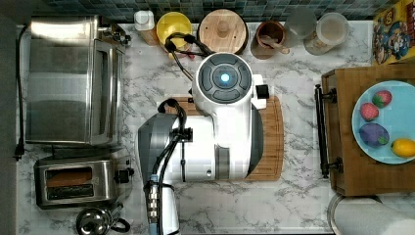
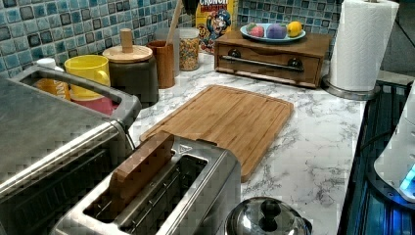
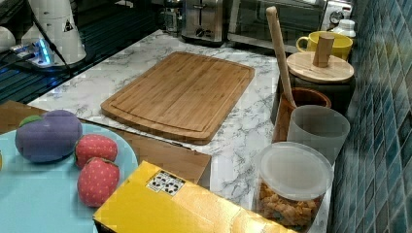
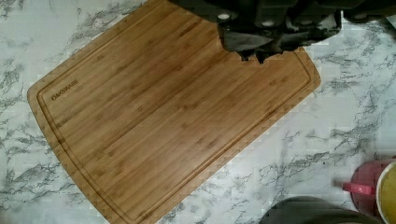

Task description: Turn on the toaster.

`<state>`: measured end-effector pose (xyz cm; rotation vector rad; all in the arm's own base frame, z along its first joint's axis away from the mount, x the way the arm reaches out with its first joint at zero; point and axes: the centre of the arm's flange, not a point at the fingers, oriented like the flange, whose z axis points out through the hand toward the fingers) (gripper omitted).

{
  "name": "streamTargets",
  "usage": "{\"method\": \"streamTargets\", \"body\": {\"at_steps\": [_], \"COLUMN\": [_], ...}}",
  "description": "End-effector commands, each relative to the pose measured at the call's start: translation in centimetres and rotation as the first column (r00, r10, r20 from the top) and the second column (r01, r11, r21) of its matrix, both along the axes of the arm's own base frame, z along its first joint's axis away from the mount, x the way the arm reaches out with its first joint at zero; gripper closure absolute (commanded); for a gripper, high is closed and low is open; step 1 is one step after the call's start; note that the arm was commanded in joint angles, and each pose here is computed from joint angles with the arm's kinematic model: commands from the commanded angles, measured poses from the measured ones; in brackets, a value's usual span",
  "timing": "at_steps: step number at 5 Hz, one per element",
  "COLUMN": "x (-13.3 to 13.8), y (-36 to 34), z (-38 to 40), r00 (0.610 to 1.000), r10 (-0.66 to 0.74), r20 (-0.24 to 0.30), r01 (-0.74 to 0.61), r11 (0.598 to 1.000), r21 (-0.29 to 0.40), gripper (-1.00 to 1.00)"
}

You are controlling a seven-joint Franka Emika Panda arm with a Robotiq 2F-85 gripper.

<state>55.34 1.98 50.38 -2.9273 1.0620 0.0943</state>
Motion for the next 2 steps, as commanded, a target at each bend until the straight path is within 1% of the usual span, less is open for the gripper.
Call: {"method": "streamTargets", "body": {"at_steps": [1,2], "x": [-1.0,-2.5], "y": [2.2,5.7], "z": [-1.1,-2.2], "r00": [0.994,0.973], "r10": [0.113,0.229], "r20": [0.013,0.043], "r01": [-0.113,-0.231], "r11": [0.992,0.970], "r21": [0.056,0.075], "gripper": [1.00,1.00]}}
